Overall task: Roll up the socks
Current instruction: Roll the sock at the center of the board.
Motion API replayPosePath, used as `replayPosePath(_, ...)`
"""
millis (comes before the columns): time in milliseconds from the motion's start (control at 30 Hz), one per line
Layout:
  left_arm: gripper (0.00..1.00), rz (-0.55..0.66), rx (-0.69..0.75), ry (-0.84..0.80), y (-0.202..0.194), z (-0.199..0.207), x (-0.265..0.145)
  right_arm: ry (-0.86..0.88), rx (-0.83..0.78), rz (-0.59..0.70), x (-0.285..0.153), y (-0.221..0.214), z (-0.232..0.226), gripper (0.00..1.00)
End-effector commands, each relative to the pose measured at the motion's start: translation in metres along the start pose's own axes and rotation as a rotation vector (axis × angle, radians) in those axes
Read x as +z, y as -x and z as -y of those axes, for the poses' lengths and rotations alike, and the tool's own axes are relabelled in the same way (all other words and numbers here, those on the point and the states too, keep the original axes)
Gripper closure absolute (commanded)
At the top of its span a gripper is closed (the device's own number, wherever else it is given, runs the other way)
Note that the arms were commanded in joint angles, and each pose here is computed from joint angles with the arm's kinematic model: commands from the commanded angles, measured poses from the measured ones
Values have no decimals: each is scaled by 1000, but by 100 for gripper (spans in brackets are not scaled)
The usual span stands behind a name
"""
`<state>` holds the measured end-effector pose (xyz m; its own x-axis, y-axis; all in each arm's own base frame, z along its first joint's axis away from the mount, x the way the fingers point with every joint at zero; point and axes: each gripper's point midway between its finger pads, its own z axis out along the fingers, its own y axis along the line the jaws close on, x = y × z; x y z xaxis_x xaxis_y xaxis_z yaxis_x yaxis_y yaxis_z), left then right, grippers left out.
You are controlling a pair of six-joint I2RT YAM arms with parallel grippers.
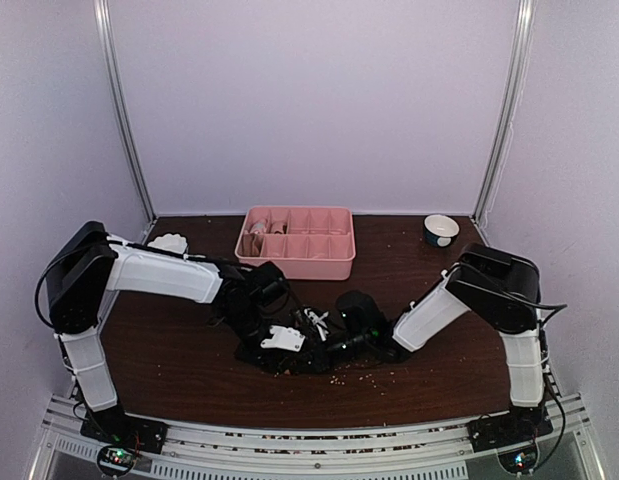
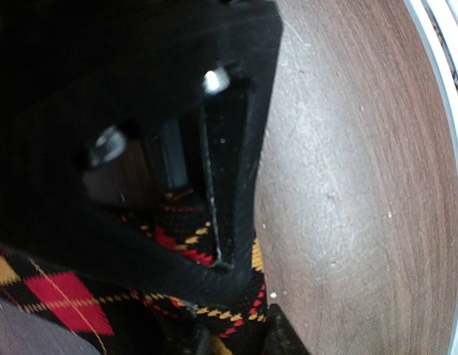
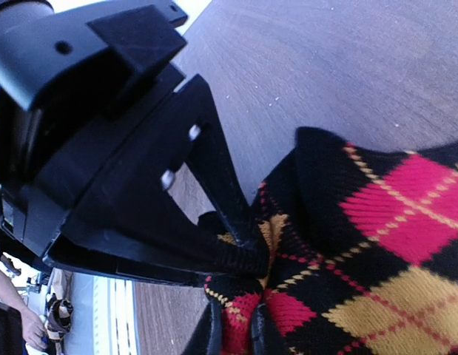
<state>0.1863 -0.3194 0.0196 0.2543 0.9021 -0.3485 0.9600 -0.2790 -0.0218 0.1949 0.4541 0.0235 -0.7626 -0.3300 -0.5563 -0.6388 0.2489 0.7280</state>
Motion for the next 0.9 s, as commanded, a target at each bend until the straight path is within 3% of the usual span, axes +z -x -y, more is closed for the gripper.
replayPosePath(0, 81, -48, -54, -55, -3, 1, 10, -281, 170, -163, -26, -79, 68, 78)
replayPosePath(133, 86, 0, -119, -152, 3, 5, 3, -378, 81, -112, -47, -75, 73, 62)
replayPosePath(433, 88, 12, -204, -287, 1, 7, 5, -489, -71, 120, -98, -54, 62, 58)
replayPosePath(467, 88, 16, -215, -305, 1, 7, 5, -514, -103, 164, -107, -50, 60, 53)
replayPosePath(500, 88, 23, -225, -323, 2, 8, 4, -557, -143, 208, -118, -47, 58, 22)
replayPosePath(533, 88, 28, -240, -343, 1, 7, 4, -615, -189, 249, -130, -43, 56, 3)
replayPosePath(667, 88, 52, -290, -406, 1, 4, 2, -878, -239, 397, -182, -24, 61, 0)
replayPosePath(767, 88, 66, -331, -461, 1, 2, 1, -1079, -38, 489, -216, -19, 88, 0)
replayPosePath(867, 87, 85, -375, -538, 3, 3, 2, -881, -106, 533, -209, -15, 71, 0)
